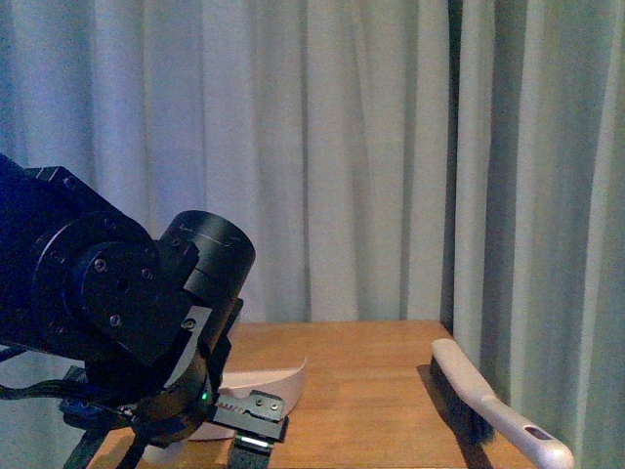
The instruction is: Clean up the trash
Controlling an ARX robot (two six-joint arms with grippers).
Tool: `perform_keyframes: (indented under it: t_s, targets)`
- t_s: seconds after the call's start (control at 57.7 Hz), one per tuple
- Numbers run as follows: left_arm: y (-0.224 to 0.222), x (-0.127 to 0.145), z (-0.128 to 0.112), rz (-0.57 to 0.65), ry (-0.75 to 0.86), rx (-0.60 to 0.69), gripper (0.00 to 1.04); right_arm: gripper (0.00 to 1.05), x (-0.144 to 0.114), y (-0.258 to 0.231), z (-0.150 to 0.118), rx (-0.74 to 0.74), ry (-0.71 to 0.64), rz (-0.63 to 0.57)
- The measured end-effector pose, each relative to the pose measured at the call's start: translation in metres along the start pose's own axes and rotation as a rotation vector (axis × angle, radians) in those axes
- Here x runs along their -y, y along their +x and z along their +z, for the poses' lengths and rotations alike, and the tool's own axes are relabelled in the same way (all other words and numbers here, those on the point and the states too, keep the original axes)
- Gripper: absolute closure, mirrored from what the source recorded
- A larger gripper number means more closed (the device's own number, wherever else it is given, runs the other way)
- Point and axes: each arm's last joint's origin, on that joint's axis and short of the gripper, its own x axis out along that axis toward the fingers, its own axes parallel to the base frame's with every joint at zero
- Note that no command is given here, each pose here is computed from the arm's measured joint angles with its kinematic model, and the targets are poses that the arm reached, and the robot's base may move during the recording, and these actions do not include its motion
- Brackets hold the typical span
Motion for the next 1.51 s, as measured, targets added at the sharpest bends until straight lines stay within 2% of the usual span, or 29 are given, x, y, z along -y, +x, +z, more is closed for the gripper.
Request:
perform_keyframes:
  t_s: [0.052, 0.121, 0.294, 0.381, 0.433, 0.589, 0.727, 0.883, 1.005, 1.074, 1.16, 1.351, 1.507]
  targets:
    - [0.0, 0.0, 0.0, -0.006, 0.008, 0.0, 0.09, 0.07, 0.0, 0.0, 0.0, 0.0, 0.0, 0.0]
    - [0.0, 0.0, 0.001, -0.009, 0.008, 0.001, 0.19, 0.07, 0.0, 0.0, 0.0, 0.0, 0.0, 0.0]
    - [0.0, 0.0, 0.001, -0.012, 0.013, -0.005, 0.47, 0.07, 0.0, 0.0, 0.0, 0.0, 0.0, 0.0]
    - [0.001, -0.001, 0.001, -0.01, 0.013, -0.009, 0.69, 0.07, 0.0, 0.0, 0.0, 0.0, 0.0, 0.0]
    - [0.001, -0.002, 0.001, -0.009, 0.011, -0.01, 0.76, 0.07, 0.0, 0.0, 0.0, 0.0, 0.0, 0.0]
    - [-0.004, -0.004, 0.003, -0.025, -0.003, 0.029, 0.76, 0.07, 0.0, 0.0, 0.0, 0.0, 0.0, 0.0]
    - [-0.024, -0.01, 0.008, -0.04, -0.01, 0.153, 0.76, 0.07, 0.0, 0.0, 0.0, 0.0, 0.0, 0.0]
    - [-0.066, -0.02, 0.01, -0.058, 0.005, 0.392, 0.77, 0.07, 0.0, 0.0, 0.0, 0.0, 0.0, 0.0]
    - [-0.102, -0.033, 0.002, -0.088, 0.033, 0.592, 0.77, 0.07, 0.0, 0.0, 0.0, 0.0, 0.0, 0.0]
    - [-0.131, -0.049, -0.016, -0.073, 0.069, 0.751, 0.77, 0.07, 0.0, 0.0, 0.0, 0.0, 0.0, 0.0]
    - [-0.156, -0.075, -0.044, -0.02, 0.089, 0.849, 0.77, 0.07, 0.0, 0.0, 0.0, 0.0, 0.0, 0.0]
    - [-0.182, -0.111, -0.086, 0.045, 0.054, 0.894, 0.77, 0.07, 0.0, 0.0, 0.0, 0.0, 0.0, 0.0]
    - [-0.207, -0.124, -0.115, 0.053, 0.031, 0.924, 0.77, 0.07, 0.0, 0.0, 0.0, 0.0, 0.0, 0.0]
